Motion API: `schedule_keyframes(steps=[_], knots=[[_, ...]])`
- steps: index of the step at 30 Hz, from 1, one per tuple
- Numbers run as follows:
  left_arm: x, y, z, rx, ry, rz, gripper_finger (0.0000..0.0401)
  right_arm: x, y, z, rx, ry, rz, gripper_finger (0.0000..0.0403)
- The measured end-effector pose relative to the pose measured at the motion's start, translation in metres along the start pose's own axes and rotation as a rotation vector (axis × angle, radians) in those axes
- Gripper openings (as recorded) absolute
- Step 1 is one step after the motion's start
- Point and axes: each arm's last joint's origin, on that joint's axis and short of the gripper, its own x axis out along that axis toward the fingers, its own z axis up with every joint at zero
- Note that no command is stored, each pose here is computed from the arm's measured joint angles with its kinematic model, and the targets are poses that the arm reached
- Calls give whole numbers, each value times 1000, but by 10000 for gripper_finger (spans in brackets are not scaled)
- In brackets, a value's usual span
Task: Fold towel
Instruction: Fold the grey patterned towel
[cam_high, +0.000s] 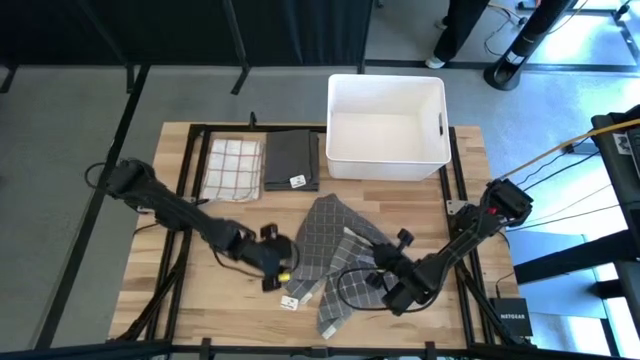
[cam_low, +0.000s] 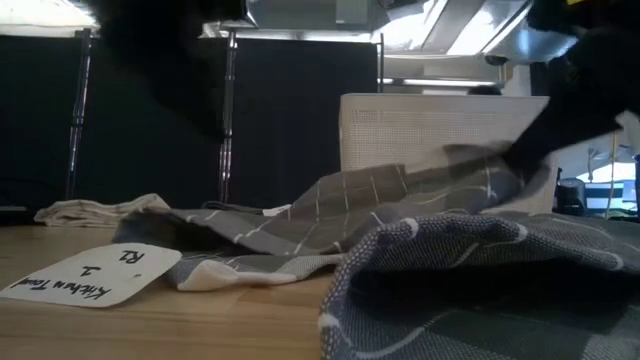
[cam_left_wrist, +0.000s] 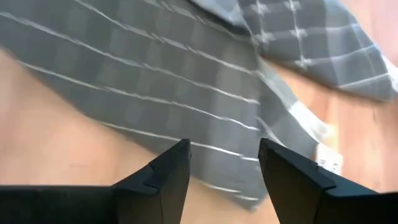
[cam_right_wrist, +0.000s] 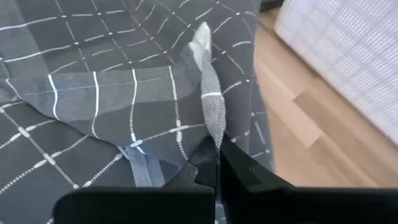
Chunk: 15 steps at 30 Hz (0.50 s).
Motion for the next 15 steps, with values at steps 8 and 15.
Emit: schedule_keyframes(steps=[8, 15], knots=[[40, -39, -36, -217, 74, -25, 166, 8, 6, -3, -51, -47, 55, 6], [48, -49, -50, -392, 162, -52, 163, 15, 4, 4, -135, -87, 14, 9]])
